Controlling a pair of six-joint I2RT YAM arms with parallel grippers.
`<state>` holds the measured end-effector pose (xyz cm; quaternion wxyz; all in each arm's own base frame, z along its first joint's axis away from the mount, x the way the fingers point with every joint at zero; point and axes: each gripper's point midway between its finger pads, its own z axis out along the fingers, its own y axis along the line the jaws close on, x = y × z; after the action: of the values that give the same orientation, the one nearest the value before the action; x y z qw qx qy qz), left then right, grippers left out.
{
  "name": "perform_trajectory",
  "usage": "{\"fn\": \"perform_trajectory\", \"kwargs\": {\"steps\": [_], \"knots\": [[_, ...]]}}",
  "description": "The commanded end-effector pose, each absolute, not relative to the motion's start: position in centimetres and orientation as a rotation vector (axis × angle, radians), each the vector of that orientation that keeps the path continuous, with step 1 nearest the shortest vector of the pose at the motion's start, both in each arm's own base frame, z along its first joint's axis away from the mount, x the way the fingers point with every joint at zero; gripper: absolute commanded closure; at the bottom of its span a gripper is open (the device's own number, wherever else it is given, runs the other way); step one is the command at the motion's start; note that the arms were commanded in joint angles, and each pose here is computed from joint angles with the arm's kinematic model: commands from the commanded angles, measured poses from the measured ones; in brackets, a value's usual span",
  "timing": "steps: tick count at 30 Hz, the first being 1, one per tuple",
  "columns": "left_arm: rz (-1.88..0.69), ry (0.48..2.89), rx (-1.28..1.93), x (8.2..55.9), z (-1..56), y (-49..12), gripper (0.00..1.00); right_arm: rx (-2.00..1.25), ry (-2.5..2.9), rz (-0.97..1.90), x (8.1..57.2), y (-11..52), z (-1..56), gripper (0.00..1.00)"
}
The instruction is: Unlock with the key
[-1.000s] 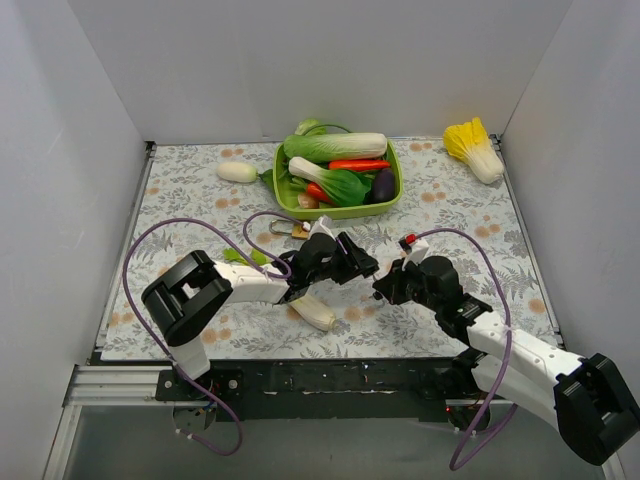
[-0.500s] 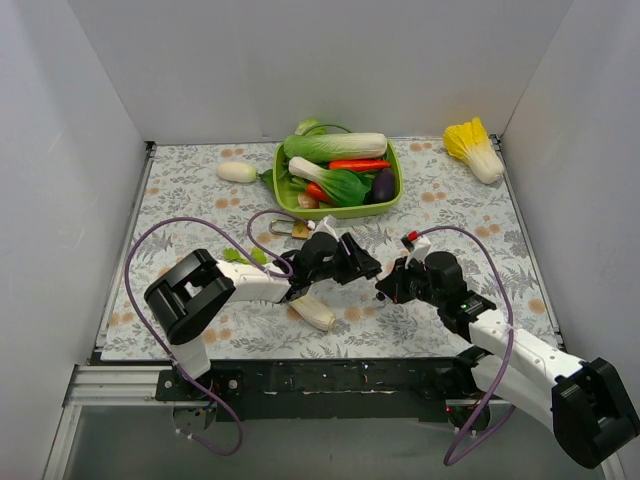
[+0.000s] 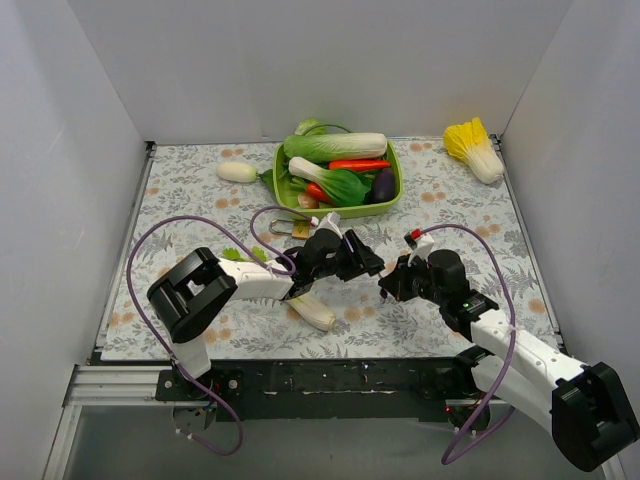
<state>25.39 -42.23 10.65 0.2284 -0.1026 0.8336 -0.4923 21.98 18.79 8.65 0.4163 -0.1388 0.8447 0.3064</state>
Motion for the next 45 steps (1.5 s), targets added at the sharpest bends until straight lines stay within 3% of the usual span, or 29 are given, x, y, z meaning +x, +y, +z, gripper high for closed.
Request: {"fn": "perform_trajectory", "kwargs": {"steps": [1, 45], "knots": [[-1.572, 2.459, -0.014, 17.2, 12.0, -45.2, 1.00, -0.178, 1.815, 0.572, 28.4, 16.3, 15.3, 0.99], [-1.677, 2.474, 0.206, 12.1, 12.3, -47.8, 1.00, -0.130, 1.601, 0.593, 30.9, 13.2, 22.0, 0.99]]}}
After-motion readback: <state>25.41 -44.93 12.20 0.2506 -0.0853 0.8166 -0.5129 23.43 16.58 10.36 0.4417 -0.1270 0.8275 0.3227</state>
